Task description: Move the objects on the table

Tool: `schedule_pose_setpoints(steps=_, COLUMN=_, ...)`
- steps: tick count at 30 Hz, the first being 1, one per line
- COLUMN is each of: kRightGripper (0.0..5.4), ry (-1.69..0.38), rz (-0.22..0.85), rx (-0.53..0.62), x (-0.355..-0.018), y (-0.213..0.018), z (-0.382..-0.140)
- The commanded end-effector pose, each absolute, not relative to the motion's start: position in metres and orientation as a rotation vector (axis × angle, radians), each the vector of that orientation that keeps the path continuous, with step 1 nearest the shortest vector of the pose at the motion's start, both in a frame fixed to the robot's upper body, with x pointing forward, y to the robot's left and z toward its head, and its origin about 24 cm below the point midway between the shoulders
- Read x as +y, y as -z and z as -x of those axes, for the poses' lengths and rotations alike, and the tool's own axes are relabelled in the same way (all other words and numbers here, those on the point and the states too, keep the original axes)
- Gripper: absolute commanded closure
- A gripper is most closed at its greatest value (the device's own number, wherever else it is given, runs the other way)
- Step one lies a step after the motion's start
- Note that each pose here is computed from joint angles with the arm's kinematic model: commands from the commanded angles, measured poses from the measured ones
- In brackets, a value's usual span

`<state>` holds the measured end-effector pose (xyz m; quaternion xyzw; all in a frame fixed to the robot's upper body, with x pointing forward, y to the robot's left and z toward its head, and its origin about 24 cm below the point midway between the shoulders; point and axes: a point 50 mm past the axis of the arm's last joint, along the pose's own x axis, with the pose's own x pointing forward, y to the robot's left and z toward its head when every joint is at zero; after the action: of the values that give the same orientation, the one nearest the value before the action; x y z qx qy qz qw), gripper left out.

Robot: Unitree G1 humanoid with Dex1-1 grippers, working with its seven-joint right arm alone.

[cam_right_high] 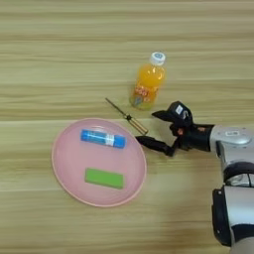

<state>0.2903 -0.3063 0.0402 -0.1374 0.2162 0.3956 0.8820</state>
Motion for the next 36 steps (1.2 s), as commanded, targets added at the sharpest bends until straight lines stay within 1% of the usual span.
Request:
schedule_pose_setpoints(steps=1, kRightGripper=0.06, ry=-0.765, rz=0.377, rx=0.357, x=-0.315, y=-0.072, z=-0.306)
schedule_pose_setpoints(steps=8, kRightGripper=0.06, ry=-0.801, rz=0.37, rx=0.368, x=-0.308, y=-0.065, z=-0.305)
schedule_pose_setpoints(steps=14, kRightGripper=0.06, ry=-0.823, rz=0.321, rx=0.391, x=-0.302, y=-0.057, z=-0.304)
schedule_pose_setpoints(steps=17, kRightGripper=0.06, ry=-0.812, rz=0.327, rx=0.411, x=-0.298, y=-0.051, z=-0.305)
schedule_pose_setpoints(steps=28, kRightGripper=0.06, ry=-0.815, rz=0.339, rx=0.428, x=-0.291, y=-0.045, z=-0.306)
schedule_pose_setpoints(steps=32, kRightGripper=0.33, ry=-0.802, rz=0.34, rx=0.445, x=-0.29, y=-0.041, z=-0.306)
schedule_pose_setpoints(steps=36, kRightGripper=0.76, ry=-0.795, rz=0.339, rx=0.457, x=-0.287, y=-0.037, z=-0.306)
